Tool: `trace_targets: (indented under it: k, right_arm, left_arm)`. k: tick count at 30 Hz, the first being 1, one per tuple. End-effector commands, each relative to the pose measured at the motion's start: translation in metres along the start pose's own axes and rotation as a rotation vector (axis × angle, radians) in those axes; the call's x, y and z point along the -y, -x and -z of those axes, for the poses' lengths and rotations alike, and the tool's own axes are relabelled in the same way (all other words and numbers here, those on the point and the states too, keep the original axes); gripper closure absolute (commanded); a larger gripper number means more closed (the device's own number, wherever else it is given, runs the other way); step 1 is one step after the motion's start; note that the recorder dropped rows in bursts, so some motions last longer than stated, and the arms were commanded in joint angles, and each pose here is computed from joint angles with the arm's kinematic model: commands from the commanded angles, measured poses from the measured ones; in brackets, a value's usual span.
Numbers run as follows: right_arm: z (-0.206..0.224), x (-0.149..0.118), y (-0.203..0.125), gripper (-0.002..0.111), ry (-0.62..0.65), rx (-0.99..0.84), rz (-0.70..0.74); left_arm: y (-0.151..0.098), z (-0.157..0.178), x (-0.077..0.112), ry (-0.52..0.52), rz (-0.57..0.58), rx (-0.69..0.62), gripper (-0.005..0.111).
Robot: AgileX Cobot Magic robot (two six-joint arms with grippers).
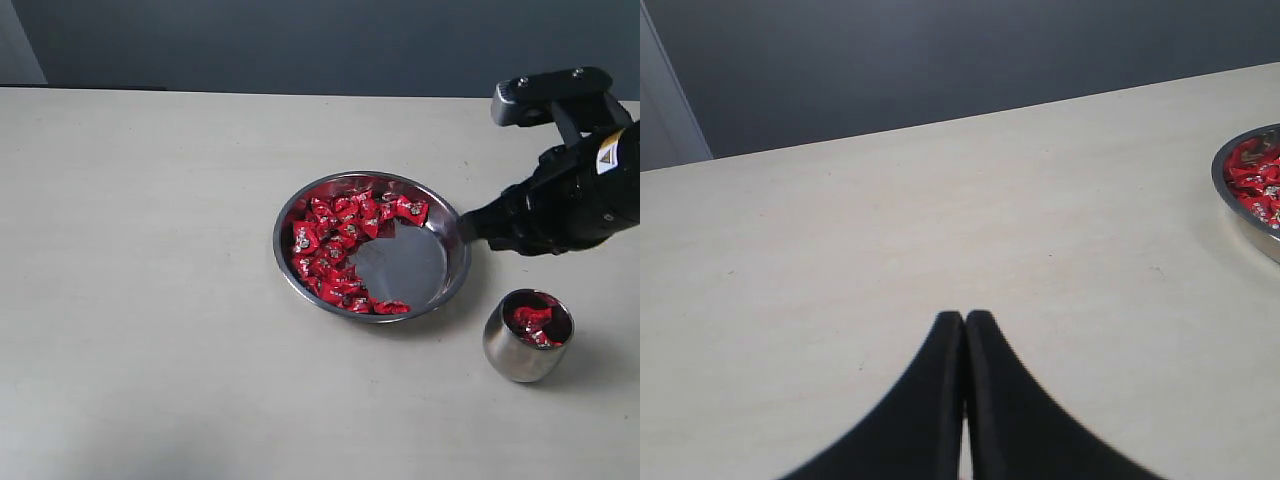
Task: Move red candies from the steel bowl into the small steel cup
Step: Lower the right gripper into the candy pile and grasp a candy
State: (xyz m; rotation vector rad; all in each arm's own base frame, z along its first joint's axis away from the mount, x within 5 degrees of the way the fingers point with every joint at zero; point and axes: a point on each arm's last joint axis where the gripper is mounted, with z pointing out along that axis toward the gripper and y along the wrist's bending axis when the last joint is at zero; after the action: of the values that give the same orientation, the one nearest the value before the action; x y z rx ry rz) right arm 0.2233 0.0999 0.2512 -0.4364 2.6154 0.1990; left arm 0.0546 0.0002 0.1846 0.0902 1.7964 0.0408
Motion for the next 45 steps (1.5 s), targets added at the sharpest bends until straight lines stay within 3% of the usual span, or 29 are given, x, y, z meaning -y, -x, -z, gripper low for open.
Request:
trace_targets:
  k: [1,7,12,21,35,45]
  right_arm:
    - [-0.006,-0.005,0.013,0.081,0.057,0.031,0.032]
    - [-0.033,-0.012,0.025,0.080,0.128,-0.028,0.091]
    - [-0.058,-0.017,0.035,0.071,0.176,-0.074,0.119]
    - [-0.100,-0.018,0.043,0.071,0.181,-0.167,0.111]
    - [-0.138,-0.045,0.049,0.071,0.337,-0.235,0.197]
    - [-0.160,-0.054,0.045,0.071,0.321,-0.280,0.265]
  left_arm:
    - [0.001,0.000,0.000,-0.007,0.002,0.011,0.106]
    - [0.001,0.000,0.000,-0.007,0.002,0.011,0.106]
    - [0.001,0.000,0.000,-0.007,0.002,0.011,0.106]
    - [0.001,0.000,0.000,-0.007,0.002,0.011,0.106]
    - [0.001,0.000,0.000,-0.007,0.002,0.011,0.106]
    - [0.001,0.000,0.000,-0.007,0.002,0.011,0.106]
